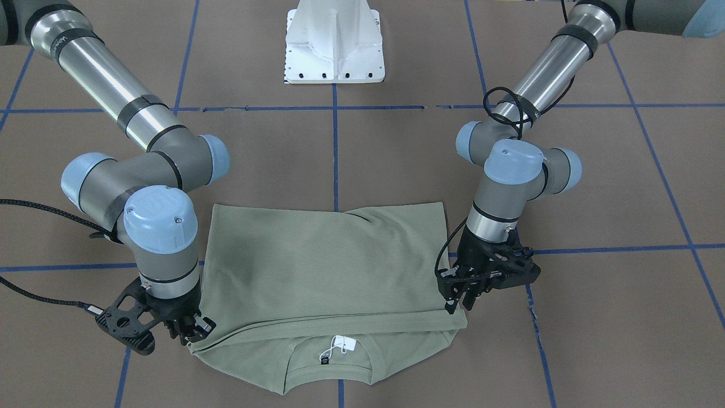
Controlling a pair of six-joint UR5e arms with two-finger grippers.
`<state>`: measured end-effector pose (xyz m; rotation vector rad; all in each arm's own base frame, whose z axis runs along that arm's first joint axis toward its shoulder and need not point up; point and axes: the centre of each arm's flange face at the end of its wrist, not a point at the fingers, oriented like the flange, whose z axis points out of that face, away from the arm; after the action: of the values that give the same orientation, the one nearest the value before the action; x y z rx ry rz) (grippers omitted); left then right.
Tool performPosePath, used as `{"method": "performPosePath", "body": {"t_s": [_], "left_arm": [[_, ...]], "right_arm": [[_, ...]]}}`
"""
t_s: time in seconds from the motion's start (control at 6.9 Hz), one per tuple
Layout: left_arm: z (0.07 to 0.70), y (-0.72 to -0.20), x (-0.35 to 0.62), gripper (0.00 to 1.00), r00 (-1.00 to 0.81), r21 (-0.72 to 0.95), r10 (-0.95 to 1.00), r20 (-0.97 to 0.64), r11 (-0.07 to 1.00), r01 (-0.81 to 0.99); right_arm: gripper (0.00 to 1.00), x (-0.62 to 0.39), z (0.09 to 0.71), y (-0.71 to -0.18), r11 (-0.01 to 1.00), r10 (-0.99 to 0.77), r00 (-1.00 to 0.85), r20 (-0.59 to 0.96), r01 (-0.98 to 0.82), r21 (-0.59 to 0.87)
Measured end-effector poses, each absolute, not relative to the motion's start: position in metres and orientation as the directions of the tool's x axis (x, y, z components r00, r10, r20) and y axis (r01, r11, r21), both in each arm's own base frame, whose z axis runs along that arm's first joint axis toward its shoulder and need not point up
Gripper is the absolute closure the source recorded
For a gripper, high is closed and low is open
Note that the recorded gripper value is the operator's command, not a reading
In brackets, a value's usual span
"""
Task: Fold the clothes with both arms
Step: 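Lay the hem down near the collar and hold with both grippers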
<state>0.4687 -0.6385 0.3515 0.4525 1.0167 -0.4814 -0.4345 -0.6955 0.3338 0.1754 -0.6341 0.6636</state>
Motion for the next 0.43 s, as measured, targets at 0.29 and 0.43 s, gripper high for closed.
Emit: {"method": "performPosePath", "body": {"t_s": [0.29, 0.43], "left_arm": [[0.351, -0.637, 0.466, 0.49, 0.428, 0.135, -0.157, -0.89, 0.805, 0.577], [0.351, -0.636, 0.466, 0.49, 0.427, 0.136, -0.155, -0.891, 0.805, 0.577]], "right_arm": [[0.41, -0.41, 0.341, -0.635, 0.802, 0.491, 0.567, 0.662, -0.592, -0.088], [0.39, -0.395, 0.346, -0.59, 0.801, 0.503, 0.524, 0.687, -0.581, -0.144]]}}
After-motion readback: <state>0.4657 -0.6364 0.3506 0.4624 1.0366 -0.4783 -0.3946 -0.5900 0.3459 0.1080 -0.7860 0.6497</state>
